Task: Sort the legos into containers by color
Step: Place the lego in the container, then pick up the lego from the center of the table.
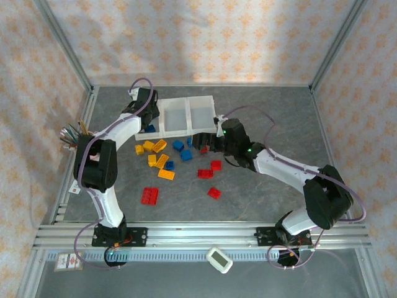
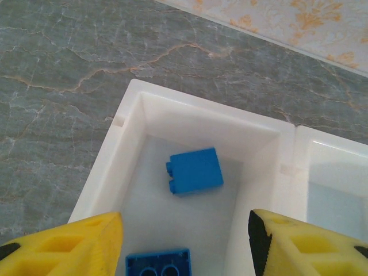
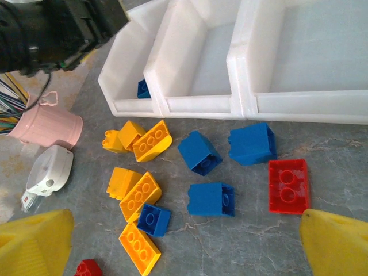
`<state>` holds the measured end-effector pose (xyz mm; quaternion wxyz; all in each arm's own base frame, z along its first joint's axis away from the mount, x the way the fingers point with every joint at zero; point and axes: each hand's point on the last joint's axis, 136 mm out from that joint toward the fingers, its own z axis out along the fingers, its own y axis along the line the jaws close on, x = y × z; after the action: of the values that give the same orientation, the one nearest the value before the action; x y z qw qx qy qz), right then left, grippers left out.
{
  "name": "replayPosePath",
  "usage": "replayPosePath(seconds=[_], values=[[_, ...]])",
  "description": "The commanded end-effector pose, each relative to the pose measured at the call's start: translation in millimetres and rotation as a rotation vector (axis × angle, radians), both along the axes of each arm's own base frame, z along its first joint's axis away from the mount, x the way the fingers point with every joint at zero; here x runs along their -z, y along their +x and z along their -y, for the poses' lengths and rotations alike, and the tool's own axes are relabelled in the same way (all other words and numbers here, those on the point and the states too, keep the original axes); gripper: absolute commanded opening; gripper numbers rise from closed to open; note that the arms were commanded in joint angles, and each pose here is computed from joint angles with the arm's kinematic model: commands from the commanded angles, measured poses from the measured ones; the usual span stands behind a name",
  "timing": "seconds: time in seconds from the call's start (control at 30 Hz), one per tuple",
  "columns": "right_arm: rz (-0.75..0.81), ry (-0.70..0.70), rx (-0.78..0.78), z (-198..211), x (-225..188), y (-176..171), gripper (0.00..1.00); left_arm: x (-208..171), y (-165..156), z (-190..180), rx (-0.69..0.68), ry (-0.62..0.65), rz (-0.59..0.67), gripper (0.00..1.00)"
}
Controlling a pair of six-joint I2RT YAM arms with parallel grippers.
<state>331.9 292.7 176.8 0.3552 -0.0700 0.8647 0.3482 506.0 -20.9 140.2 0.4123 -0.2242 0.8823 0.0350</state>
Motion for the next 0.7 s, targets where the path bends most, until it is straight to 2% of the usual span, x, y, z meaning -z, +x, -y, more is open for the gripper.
replayPosePath(seconds=[0.0,0.33,0.5,0.67], values=[[0.021,-0.015,0.028,11,-7,4,1.00,-21,-23,13,0.049,-0.069,0.016,0.63],[-0.036,-0.034,0.080,50,23,-16,1.00,-27,-101,90,0.198,-0.140,-0.013,0.72],[-0.064,-0.021,0.093,63,43,-28,1.00,-5,-139,142,0.273,-0.234,-0.060,0.77],[-0.089,-0.036,0.094,72,55,-32,1.00,16,-161,182,0.301,-0.252,-0.112,0.83]])
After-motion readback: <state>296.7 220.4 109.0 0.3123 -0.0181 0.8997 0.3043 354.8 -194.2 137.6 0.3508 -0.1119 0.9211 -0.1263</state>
